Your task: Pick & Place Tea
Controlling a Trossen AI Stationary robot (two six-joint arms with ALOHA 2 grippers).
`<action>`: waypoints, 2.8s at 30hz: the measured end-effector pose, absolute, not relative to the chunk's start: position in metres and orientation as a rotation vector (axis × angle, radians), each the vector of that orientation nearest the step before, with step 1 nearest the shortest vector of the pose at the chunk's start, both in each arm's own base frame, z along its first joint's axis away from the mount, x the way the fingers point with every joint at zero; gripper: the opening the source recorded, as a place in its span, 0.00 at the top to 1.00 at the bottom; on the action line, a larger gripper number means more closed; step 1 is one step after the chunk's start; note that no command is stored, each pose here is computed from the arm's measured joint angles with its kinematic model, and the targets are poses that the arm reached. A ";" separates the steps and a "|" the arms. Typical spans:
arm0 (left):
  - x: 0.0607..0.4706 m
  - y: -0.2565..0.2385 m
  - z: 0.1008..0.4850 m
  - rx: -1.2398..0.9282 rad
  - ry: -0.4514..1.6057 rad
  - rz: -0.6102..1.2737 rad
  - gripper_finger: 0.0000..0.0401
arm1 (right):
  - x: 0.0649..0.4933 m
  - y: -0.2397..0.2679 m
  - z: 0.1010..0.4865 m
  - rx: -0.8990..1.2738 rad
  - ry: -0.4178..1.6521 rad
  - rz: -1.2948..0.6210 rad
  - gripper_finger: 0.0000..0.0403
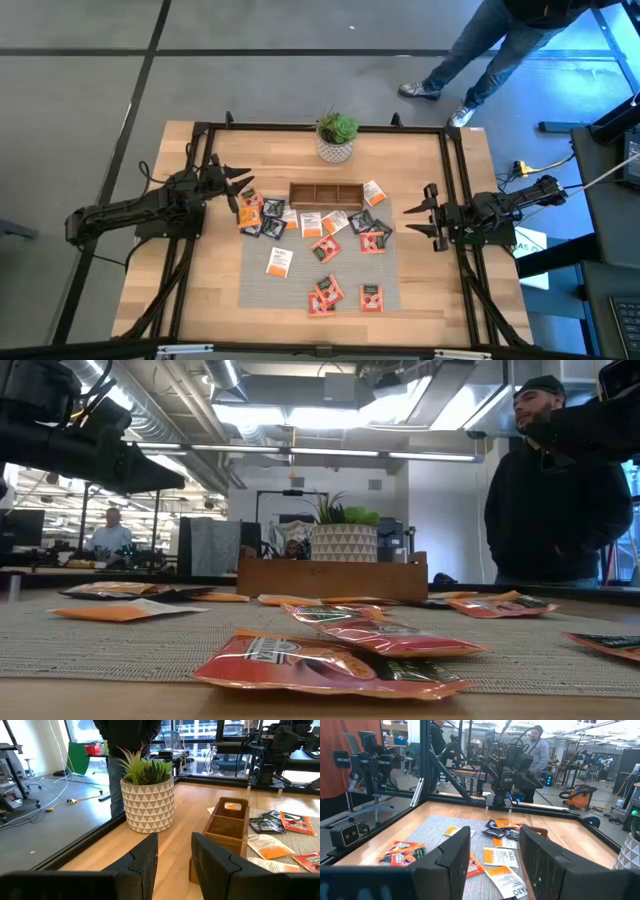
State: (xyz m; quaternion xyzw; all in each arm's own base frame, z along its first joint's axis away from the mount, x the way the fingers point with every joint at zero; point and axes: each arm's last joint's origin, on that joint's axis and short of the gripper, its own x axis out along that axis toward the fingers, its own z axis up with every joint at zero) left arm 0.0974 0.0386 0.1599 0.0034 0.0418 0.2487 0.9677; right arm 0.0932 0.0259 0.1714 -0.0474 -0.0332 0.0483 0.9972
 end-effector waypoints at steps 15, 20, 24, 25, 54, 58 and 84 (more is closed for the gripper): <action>0.097 0.039 0.160 0.007 0.085 0.503 0.71 | 0.093 0.026 0.171 -0.095 -0.067 0.096 0.57; 0.097 0.039 0.160 0.007 0.085 0.503 0.71 | 0.093 0.026 0.171 -0.095 -0.067 0.097 0.57; 0.097 0.039 0.160 0.007 0.085 0.503 0.71 | 0.093 0.026 0.171 -0.095 -0.067 0.097 0.57; 0.097 0.039 0.160 0.007 0.085 0.503 0.71 | 0.093 0.026 0.171 -0.095 -0.067 0.097 0.57; 0.097 0.039 0.160 0.007 0.085 0.503 0.71 | 0.093 0.026 0.171 0.136 -0.055 0.110 0.57; 0.097 0.039 0.160 0.007 0.084 0.503 0.71 | 0.093 0.026 0.171 0.226 -0.049 0.113 0.57; 0.098 0.037 0.167 -0.280 -0.051 0.445 0.71 | 0.102 0.025 0.161 0.440 0.056 -0.061 0.43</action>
